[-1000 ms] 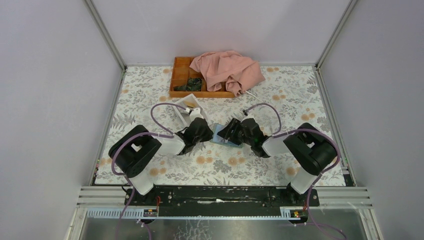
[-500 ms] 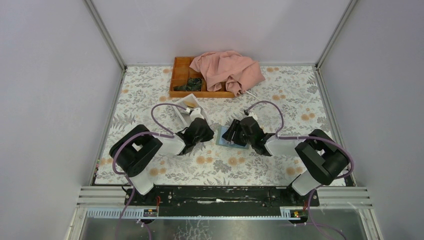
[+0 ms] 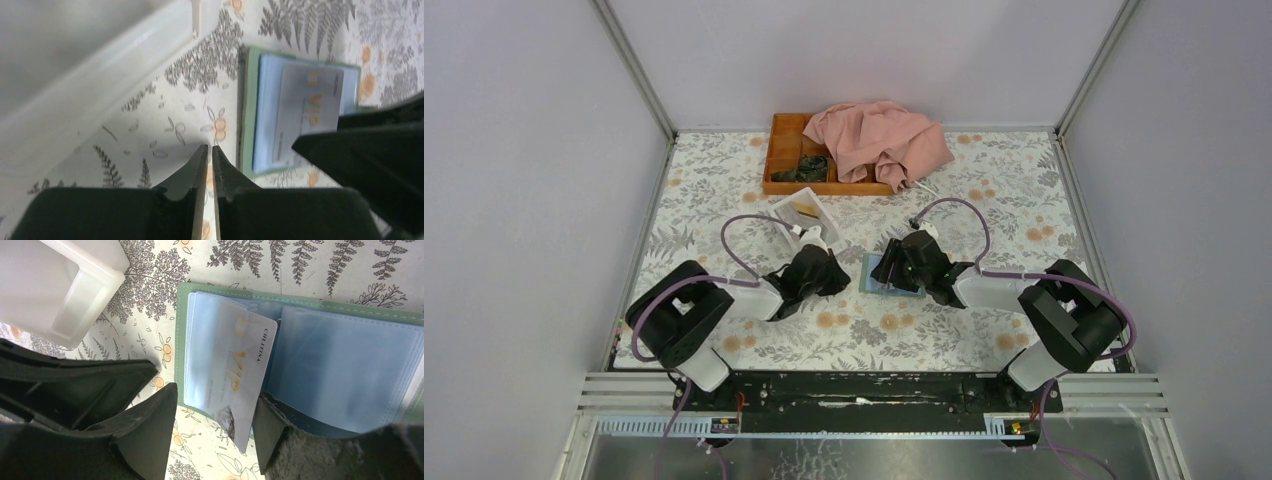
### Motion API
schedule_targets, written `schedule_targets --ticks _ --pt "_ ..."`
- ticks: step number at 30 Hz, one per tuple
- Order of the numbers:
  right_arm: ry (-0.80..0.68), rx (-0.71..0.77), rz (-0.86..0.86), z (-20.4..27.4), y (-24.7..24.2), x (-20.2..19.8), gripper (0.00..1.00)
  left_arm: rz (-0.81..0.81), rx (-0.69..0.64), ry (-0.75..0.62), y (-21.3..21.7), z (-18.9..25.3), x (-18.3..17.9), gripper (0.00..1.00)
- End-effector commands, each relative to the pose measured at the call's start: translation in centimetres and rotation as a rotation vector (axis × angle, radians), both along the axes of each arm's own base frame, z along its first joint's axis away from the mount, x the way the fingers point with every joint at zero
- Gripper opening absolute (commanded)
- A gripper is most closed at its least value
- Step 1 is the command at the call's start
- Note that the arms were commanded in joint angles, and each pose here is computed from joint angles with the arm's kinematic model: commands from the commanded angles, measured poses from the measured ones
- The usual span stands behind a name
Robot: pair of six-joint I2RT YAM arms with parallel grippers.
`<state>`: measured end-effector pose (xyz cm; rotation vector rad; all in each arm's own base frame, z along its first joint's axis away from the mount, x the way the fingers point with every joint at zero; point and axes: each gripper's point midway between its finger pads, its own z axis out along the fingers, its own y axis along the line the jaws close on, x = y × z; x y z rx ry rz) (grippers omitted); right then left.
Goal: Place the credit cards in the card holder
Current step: Insert the credit card into the card holder.
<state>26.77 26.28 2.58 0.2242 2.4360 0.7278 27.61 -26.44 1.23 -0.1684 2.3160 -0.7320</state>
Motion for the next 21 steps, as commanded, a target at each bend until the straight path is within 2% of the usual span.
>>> schedule_targets --ticks 1,4,6,9,21 --pt "0.043 -0.106 0.005 -1.7 -1.7 -1.2 0.61 -0.124 0.070 0.119 1.5 -2.7 -4.7 0.17" --pt "0.046 -0.107 0.009 -2.0 -1.8 -1.4 0.60 -0.152 0.030 0.089 0.7 -1.3 -4.5 0.20" --pt "0.045 -0.107 0.011 -2.1 -1.8 -1.5 0.59 -0.167 0.014 0.072 0.2 -0.6 -4.3 0.28" --pt "0.045 -0.103 0.017 -2.2 -1.8 -1.6 0.59 -0.185 0.006 0.047 -0.4 0.4 -3.7 0.35" --pt "0.041 -0.099 0.030 -2.5 -1.7 -2.0 0.56 -0.205 -0.015 0.016 -3.0 2.3 -1.3 0.39"
